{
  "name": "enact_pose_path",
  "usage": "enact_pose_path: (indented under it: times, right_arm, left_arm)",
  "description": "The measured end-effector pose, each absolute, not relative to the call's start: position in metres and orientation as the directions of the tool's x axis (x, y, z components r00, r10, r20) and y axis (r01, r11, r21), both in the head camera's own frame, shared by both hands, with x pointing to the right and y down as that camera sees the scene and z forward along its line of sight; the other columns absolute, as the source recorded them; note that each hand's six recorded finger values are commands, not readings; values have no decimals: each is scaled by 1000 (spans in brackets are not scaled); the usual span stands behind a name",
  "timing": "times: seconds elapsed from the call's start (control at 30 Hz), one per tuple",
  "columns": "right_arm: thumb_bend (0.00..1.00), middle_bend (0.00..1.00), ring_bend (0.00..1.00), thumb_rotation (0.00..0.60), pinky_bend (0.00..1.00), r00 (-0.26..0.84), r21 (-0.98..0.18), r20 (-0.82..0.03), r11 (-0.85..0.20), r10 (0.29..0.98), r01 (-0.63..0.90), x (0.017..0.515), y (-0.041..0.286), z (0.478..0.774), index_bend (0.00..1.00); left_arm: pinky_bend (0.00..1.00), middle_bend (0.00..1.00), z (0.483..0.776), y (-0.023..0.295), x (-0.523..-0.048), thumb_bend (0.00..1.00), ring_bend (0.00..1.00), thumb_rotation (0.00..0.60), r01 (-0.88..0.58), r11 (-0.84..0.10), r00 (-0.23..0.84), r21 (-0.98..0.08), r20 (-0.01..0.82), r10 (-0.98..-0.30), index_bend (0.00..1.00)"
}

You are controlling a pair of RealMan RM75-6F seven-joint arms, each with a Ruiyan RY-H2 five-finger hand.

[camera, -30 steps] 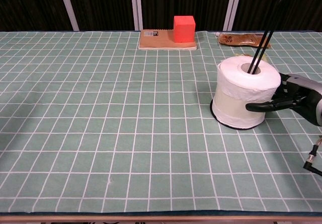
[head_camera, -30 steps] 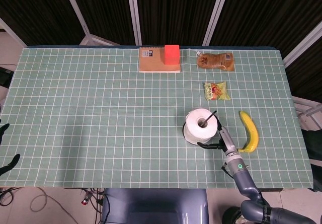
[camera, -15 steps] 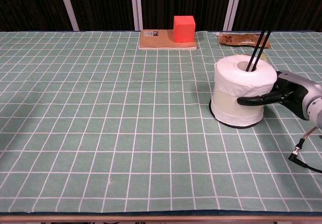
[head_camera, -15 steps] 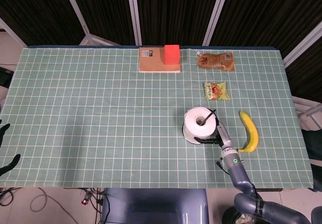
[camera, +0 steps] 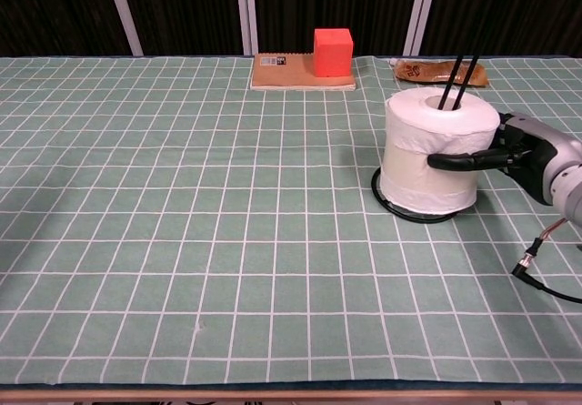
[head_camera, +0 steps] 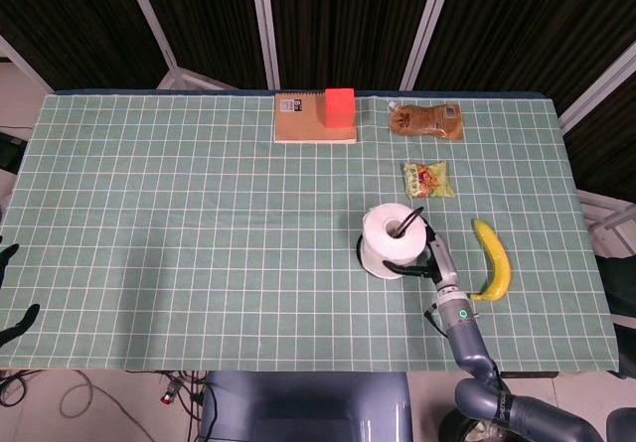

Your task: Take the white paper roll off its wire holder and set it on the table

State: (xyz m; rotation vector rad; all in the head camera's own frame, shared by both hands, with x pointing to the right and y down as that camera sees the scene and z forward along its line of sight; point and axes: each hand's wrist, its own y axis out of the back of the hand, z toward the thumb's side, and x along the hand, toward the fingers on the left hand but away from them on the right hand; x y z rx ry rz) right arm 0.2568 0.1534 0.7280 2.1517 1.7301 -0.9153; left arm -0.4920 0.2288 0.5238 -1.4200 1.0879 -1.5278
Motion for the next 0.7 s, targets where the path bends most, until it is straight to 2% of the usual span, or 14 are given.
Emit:
enact_pose_path:
  times: [0.37, 0.57, 0.7]
  right_arm:
    - [106, 245, 303, 600, 113, 113, -172, -528, -237, 841, 956, 255, 144, 706, 224]
    - [106, 244, 303, 600, 113, 139, -173, -454, -240, 880, 955, 258, 126, 671, 224]
    - [105, 244, 303, 600, 114, 159, -194, -397, -252, 904, 948, 263, 109, 635, 224]
  left_arm:
    - [34, 0, 525, 229, -491, 224, 0, 600, -10, -344, -85, -939, 344, -935, 117]
    - [34, 0, 526, 229, -492, 224, 0, 600, -8, -346, -91, -938, 346, -934, 117]
    - [34, 0, 526, 229, -491, 223, 0, 600, -8, -347, -89, -938, 346, -934, 117]
